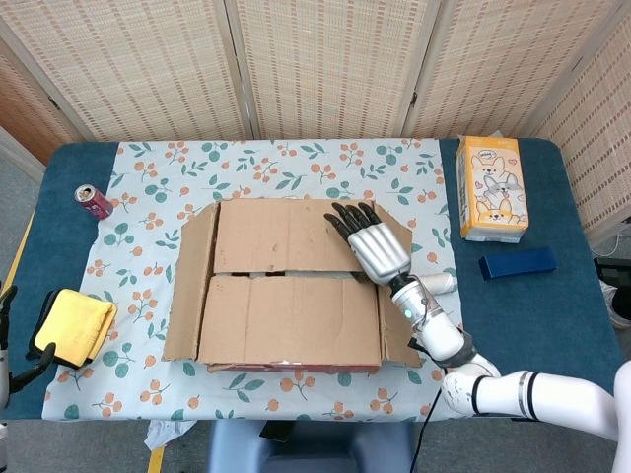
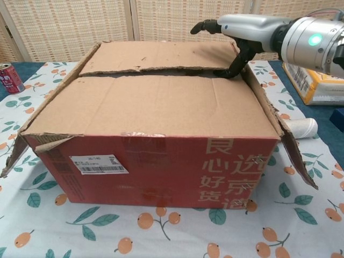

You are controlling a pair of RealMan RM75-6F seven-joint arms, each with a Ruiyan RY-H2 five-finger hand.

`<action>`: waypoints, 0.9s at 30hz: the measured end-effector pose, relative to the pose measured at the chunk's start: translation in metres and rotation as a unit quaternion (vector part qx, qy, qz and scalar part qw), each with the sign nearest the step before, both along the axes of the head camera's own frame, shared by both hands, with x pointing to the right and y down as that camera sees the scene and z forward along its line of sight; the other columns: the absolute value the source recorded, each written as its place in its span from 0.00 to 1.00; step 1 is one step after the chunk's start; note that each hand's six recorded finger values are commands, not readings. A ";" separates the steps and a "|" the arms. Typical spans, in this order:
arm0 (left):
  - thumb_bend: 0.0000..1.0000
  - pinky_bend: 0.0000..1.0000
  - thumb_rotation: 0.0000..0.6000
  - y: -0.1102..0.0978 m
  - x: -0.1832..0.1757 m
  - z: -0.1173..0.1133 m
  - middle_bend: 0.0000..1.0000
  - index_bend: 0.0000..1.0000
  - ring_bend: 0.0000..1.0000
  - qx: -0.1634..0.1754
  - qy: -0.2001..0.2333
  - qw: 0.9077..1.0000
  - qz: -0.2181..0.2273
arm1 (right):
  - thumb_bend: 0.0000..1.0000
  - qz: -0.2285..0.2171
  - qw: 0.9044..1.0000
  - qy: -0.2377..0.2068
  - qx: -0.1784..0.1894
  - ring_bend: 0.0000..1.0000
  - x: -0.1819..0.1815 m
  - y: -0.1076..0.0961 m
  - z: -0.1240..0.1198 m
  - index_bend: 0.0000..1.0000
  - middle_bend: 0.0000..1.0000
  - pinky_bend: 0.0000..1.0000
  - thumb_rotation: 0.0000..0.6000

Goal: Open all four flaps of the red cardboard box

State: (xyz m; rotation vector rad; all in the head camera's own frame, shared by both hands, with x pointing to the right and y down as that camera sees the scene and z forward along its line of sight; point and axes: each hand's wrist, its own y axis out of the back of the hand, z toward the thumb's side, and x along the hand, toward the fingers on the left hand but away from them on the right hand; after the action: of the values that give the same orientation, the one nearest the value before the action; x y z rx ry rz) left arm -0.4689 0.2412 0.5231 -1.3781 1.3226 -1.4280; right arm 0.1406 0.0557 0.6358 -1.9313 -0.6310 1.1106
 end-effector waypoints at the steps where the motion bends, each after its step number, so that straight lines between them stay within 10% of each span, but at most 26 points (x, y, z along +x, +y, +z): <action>1: 0.32 0.03 1.00 0.000 -0.002 0.000 0.02 0.00 0.01 0.000 0.001 1.000 -0.002 | 0.38 0.003 1.000 -0.006 0.001 0.00 -0.001 -0.002 -0.002 0.00 0.00 0.00 1.00; 27: 0.32 0.01 1.00 -0.014 -0.036 0.017 0.02 0.00 0.00 -0.037 0.058 0.997 -0.028 | 0.38 0.073 0.994 -0.077 0.038 0.00 0.001 -0.109 -0.038 0.00 0.00 0.00 1.00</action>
State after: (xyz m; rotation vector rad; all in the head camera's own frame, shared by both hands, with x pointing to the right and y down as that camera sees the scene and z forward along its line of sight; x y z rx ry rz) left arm -0.5046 0.2268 0.5402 -1.5029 1.4047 -1.4660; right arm 0.1415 -0.0528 0.5980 -1.9423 -0.8989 1.0176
